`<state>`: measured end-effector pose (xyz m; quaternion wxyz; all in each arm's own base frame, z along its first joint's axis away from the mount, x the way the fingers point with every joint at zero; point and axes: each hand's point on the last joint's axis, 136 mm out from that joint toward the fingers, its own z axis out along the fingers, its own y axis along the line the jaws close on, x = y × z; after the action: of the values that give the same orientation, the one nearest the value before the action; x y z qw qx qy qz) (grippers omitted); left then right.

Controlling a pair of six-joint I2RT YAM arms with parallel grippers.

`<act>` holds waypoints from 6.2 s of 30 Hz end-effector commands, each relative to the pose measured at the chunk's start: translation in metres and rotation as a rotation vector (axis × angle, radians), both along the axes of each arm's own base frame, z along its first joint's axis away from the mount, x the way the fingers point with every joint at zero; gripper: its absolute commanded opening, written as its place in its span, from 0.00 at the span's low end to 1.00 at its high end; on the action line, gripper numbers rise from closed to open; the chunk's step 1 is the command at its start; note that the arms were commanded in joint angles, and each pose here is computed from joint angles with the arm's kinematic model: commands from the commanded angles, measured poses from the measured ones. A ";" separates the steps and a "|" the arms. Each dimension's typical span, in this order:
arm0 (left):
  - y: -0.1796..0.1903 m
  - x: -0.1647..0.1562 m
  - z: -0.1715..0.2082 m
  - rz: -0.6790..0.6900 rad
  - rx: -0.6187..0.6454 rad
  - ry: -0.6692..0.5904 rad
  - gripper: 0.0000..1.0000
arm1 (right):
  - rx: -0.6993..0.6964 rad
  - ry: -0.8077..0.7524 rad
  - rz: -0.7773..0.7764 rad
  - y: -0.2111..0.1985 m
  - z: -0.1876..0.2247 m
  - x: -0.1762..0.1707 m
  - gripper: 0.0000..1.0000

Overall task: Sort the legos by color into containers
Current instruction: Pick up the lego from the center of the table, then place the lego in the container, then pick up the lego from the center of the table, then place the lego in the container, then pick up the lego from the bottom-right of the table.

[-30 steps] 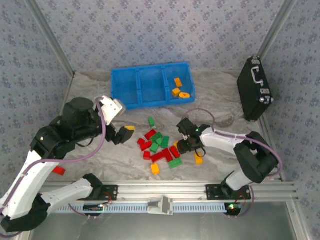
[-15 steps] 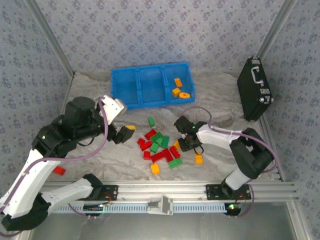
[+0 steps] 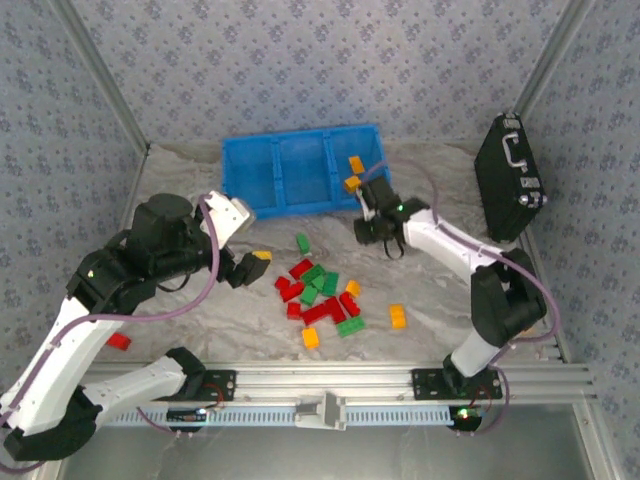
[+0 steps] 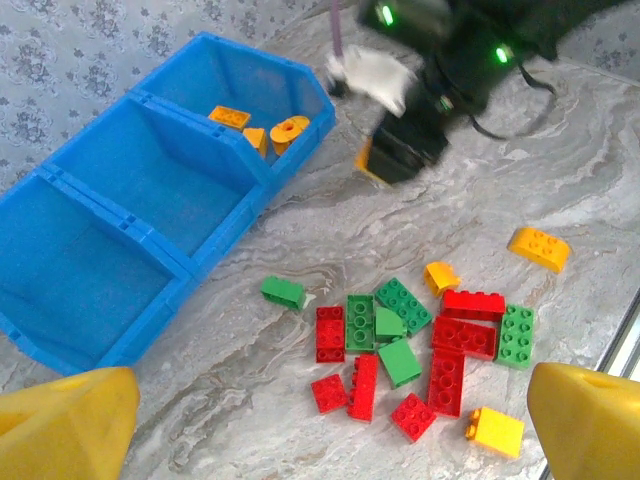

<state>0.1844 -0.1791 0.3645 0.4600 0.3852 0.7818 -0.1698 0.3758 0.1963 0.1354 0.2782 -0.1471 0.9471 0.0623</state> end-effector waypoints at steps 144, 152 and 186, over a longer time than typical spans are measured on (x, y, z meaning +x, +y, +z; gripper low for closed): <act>-0.012 -0.017 -0.001 -0.025 -0.092 0.082 1.00 | 0.122 -0.186 -0.103 0.028 -0.011 0.196 0.31; -0.012 -0.016 -0.003 -0.036 -0.064 0.077 1.00 | 0.103 -0.155 -0.116 0.025 -0.034 0.206 0.41; -0.027 -0.031 -0.017 -0.181 -0.085 0.059 1.00 | 0.080 0.142 -0.412 -0.096 -0.032 -0.188 0.64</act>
<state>0.1624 -0.2025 0.3421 0.4281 0.4142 0.7677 -0.2362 0.2037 0.1116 0.1122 0.2344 0.0024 0.9700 0.0644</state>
